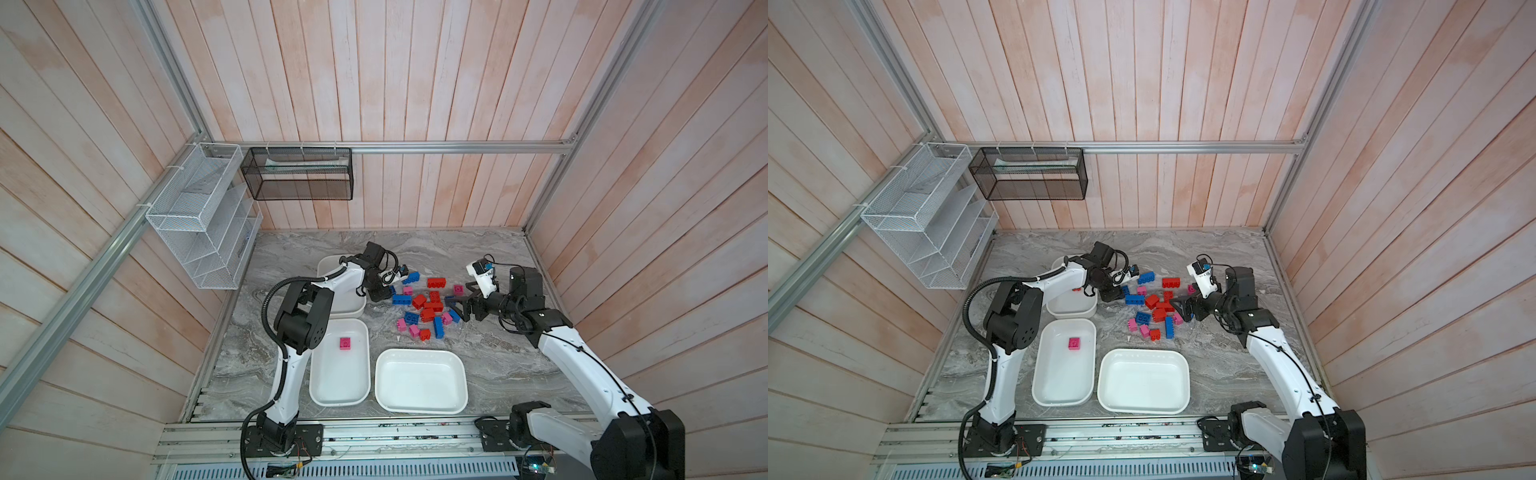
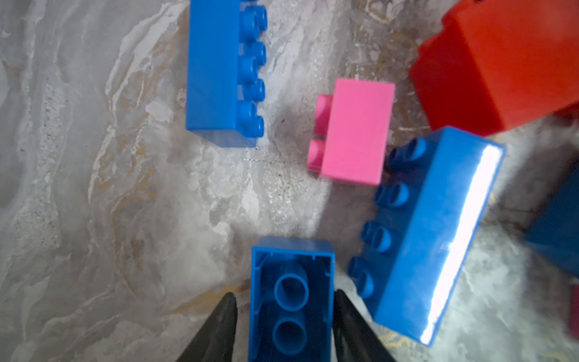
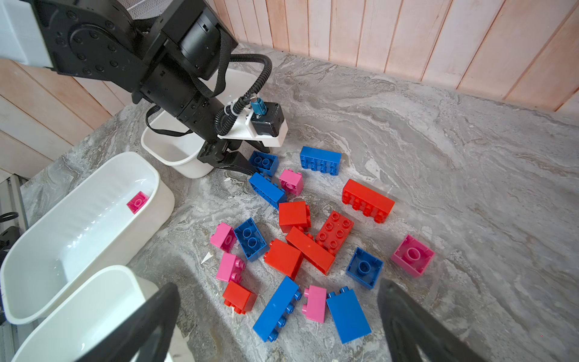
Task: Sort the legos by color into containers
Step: 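Reach the left gripper to the pile and grasp a blue brick, then carry the blue brick to the nearest tub and release it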
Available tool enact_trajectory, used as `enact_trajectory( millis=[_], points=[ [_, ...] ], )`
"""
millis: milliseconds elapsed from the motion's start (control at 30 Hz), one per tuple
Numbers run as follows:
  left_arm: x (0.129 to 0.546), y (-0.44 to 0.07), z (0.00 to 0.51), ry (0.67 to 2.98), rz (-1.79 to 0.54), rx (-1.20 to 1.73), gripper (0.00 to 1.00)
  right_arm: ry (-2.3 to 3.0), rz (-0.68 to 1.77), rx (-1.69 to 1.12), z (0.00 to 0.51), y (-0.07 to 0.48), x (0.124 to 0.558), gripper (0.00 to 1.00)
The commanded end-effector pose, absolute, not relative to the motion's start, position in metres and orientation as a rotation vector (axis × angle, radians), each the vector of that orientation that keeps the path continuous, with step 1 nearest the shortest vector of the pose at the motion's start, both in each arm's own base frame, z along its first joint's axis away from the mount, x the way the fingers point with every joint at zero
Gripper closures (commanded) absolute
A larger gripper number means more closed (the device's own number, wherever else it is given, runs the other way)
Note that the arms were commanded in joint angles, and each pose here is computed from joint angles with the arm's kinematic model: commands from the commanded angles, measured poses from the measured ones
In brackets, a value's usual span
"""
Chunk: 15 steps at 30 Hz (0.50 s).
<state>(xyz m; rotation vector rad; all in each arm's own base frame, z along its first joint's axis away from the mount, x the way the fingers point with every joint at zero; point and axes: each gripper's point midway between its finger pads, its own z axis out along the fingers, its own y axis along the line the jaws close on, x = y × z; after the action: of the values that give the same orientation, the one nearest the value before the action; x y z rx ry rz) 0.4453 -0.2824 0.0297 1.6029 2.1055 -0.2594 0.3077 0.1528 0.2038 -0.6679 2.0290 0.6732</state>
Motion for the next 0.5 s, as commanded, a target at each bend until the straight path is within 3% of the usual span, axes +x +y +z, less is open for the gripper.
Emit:
enact_trajectory(
  millis=[0, 133, 467],
  points=[
    [0.446, -0.293, 0.028, 2.066, -0.303, 1.633, 0.54, 2.033, 0.689, -0.671, 0.206, 0.153, 0.306, 0.02],
    [0.446, -0.297, 0.038, 2.049, -0.321, 1.628, 0.71, 2.031, 0.691, -0.67, 0.207, 0.153, 0.307, 0.02],
    [0.432, -0.297, 0.112, 2.01, -0.376, 1.484, 0.73, 2.02, 0.709, -0.667, 0.212, 0.156, 0.309, 0.02]
  ],
)
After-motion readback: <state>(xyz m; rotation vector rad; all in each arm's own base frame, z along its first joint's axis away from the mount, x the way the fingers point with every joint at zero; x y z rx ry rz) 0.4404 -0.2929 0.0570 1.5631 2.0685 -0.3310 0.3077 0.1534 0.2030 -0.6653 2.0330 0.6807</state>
